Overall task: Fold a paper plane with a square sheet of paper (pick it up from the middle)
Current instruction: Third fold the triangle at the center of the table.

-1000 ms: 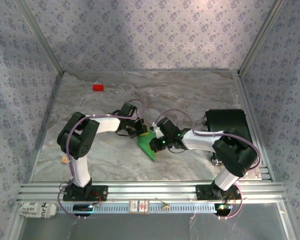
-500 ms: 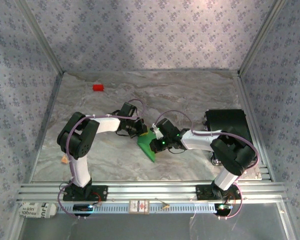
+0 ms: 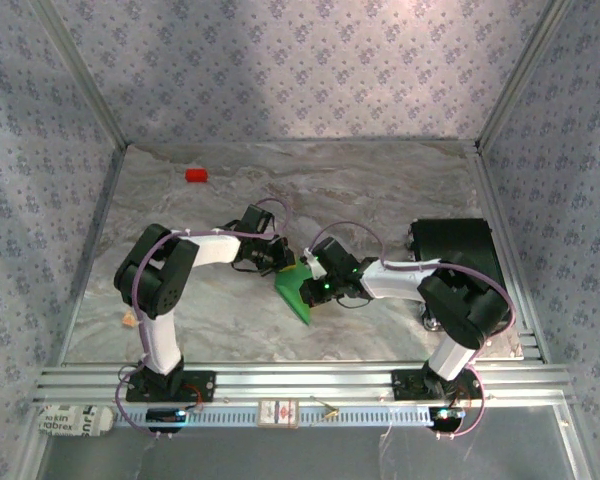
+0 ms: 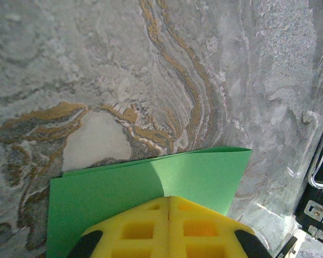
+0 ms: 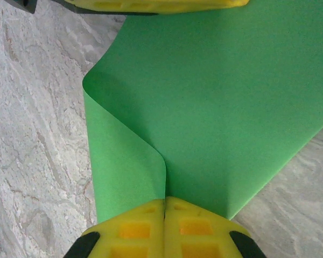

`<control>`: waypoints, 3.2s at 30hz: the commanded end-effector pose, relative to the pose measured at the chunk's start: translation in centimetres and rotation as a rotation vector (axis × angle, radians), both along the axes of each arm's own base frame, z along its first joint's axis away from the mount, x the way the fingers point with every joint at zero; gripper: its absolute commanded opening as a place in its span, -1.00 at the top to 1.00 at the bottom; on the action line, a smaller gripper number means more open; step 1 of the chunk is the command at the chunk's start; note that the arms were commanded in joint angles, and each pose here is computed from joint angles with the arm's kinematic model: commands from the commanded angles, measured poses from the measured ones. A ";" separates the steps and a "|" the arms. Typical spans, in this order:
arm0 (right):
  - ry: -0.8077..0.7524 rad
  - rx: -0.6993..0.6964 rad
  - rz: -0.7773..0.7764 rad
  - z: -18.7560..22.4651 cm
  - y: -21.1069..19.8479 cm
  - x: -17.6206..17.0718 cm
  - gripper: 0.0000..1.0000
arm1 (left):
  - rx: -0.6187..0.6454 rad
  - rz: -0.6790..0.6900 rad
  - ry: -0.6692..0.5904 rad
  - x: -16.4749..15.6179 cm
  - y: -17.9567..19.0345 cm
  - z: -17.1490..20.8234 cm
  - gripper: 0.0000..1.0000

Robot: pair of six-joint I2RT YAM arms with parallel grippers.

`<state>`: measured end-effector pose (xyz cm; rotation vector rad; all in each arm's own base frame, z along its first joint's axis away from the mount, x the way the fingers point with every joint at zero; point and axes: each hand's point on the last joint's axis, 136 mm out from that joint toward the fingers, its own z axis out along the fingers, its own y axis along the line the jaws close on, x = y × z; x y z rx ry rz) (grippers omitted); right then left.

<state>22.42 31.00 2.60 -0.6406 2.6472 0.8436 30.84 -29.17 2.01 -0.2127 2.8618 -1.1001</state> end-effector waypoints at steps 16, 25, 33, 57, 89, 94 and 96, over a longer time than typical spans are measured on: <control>-0.017 0.062 0.019 0.9 0.8 0.1 0.92 | 0.056 0.002 0.073 -1.9 0.9 -2.0 0.95; -0.015 0.006 -0.001 0.0 0.1 0.2 0.92 | 0.056 0.002 0.073 -1.9 0.9 -2.0 0.95; -0.014 -0.013 0.002 -0.2 -0.2 -0.1 0.92 | 0.054 0.001 0.073 -1.9 0.9 -2.0 0.95; -0.020 -0.008 0.018 0.7 0.1 -0.3 0.93 | 0.056 0.002 0.074 -2.0 1.0 -1.9 0.95; -0.010 -0.033 0.008 -0.4 0.0 0.1 0.92 | 0.053 0.002 0.076 -2.0 0.9 -2.1 0.95; -0.003 -0.044 0.006 -0.8 -0.2 0.0 0.92 | 0.053 0.002 0.077 -2.0 0.9 -2.0 0.95; 0.001 -0.048 0.003 -1.0 -0.3 -0.1 0.92 | 0.050 0.002 0.072 -2.0 0.9 -1.9 0.95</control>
